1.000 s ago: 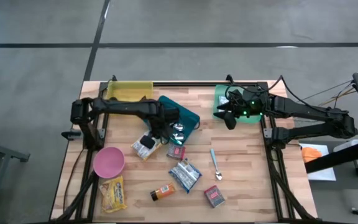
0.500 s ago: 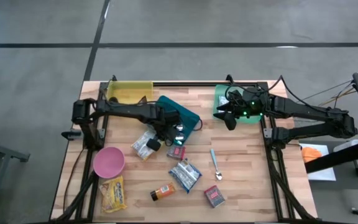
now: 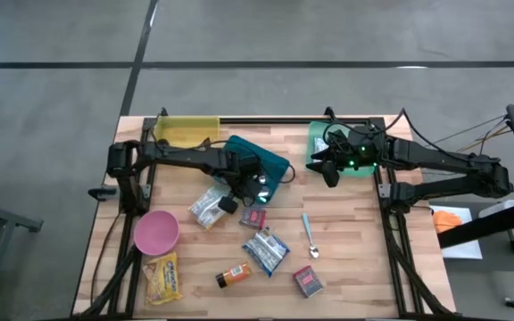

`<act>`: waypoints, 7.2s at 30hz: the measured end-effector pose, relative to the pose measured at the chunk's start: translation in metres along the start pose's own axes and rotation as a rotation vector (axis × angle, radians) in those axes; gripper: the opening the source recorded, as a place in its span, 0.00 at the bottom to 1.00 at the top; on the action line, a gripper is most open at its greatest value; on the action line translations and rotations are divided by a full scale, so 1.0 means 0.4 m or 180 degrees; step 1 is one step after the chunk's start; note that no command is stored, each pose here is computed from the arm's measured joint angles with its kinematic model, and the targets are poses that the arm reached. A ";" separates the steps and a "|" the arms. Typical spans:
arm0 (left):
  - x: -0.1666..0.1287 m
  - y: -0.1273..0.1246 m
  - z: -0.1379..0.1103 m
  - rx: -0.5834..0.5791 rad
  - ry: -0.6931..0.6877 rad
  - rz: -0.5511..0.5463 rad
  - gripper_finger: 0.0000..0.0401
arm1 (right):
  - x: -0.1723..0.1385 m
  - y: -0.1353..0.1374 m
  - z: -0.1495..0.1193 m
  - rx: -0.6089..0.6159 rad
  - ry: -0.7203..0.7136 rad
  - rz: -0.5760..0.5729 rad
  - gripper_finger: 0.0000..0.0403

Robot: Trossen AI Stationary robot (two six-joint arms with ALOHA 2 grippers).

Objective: Pick & Place Food Item
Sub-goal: Adjust the blue bin, then put the yellow noodle pack into the green bin

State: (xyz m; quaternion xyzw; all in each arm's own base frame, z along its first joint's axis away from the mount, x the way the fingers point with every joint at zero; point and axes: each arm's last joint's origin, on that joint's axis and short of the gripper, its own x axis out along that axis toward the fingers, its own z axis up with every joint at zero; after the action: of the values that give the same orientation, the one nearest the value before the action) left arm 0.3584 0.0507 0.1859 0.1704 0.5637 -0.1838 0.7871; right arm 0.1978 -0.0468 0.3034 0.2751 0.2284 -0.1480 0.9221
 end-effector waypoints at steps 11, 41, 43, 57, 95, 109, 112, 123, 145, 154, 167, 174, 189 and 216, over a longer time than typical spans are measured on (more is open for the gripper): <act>0.030 0.075 -0.024 -0.0715 0.0145 0.0543 0.00 | 0.000 0.002 -0.001 -0.0009 0.0003 0.0005 0.55; -0.116 0.064 -0.016 -0.1646 0.0433 0.0273 0.21 | 0.000 0.004 -0.002 -0.0129 0.0005 0.0006 0.55; -0.104 0.044 -0.021 -0.1664 0.0578 0.0191 0.25 | 0.000 0.004 -0.002 -0.0140 0.0010 0.0015 0.55; -0.043 -0.027 -0.050 -0.2724 0.0997 0.0120 0.40 | 0.000 0.015 -0.009 -0.0234 0.0051 0.0084 0.55; 0.011 -0.241 0.072 -0.2130 0.0774 0.0753 0.40 | -0.025 0.008 -0.038 -0.0529 0.0480 0.0263 0.55; 0.047 -0.251 0.054 -0.1998 0.0735 0.0591 0.40 | -0.067 0.007 -0.042 -0.0562 0.0403 0.0251 0.55; 0.046 -0.247 0.052 -0.2004 0.0738 0.0682 0.40 | -0.071 0.007 -0.041 -0.0571 0.0387 0.0258 0.55; 0.045 -0.233 0.047 -0.2180 0.0731 0.0678 0.63 | -0.071 0.007 -0.042 -0.0570 0.0392 0.0256 0.55; 0.101 -0.251 -0.031 -0.2246 0.1028 0.0961 0.85 | -0.072 0.003 -0.048 -0.0559 0.0486 0.0215 0.55; 0.105 -0.248 -0.021 -0.2231 0.0878 0.0970 0.56 | -0.072 0.003 -0.048 -0.0549 0.0487 0.0215 0.55; 0.096 -0.246 -0.012 -0.2242 0.0863 0.0906 0.02 | -0.072 0.003 -0.049 -0.0549 0.0488 0.0216 0.55; 0.042 -0.229 0.040 -0.2256 0.0763 0.0896 0.01 | -0.072 0.003 -0.049 -0.0567 0.0490 0.0220 0.55; -0.169 -0.217 0.109 -0.2478 0.0126 0.0839 0.00 | -0.083 0.014 -0.042 -0.1073 0.0379 0.0577 0.55; -0.475 -0.152 0.159 -0.2567 -0.2930 0.0079 0.00 | 0.030 0.100 0.068 -0.1503 -0.0712 0.2025 0.55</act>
State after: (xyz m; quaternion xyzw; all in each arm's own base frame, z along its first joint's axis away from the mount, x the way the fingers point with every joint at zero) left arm 0.3250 -0.0144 0.3821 -0.2313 0.1889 -0.0015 0.9544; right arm 0.2331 -0.0321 0.3353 0.0949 0.0580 0.1719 0.9788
